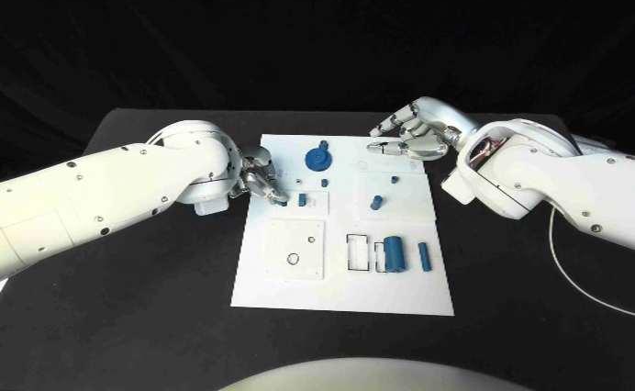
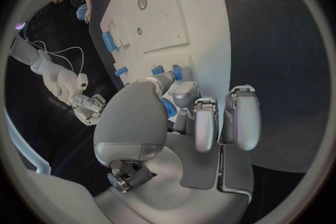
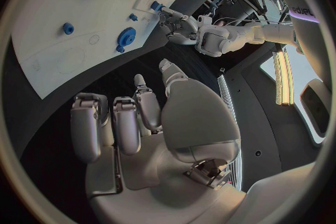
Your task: Assemble the parts on the task board
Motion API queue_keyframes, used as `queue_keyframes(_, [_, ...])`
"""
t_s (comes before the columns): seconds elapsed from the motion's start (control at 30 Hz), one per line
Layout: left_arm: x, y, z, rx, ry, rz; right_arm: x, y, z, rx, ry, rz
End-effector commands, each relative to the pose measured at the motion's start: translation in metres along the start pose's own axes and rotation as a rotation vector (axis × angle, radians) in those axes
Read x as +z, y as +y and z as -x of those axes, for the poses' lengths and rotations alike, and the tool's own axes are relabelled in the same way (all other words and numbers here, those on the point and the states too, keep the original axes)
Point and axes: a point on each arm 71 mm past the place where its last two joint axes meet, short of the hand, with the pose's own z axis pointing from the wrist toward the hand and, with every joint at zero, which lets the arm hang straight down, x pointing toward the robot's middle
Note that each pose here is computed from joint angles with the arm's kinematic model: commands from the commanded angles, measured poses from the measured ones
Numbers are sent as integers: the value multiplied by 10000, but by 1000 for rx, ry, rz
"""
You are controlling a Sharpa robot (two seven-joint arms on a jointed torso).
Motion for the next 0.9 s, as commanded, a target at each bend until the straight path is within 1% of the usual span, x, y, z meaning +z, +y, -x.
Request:
queue_keyframes(0.03, [12,42,-38,28,33,36,-1,9,-14,-3,13,9])
queue_keyframes(0.2, [17,27,-37,22,30,32,-2,11,-15,-3,13,9])
queue_keyframes(0.43, [37,-38,-46,14,34,19,-3,12,-15,-3,13,9])
queue_keyframes(0.63, [49,-91,-64,4,49,14,-4,13,-16,-3,13,9])
queue_keyframes(0.9, [69,-92,-78,12,77,47,-8,14,-16,-2,14,9])
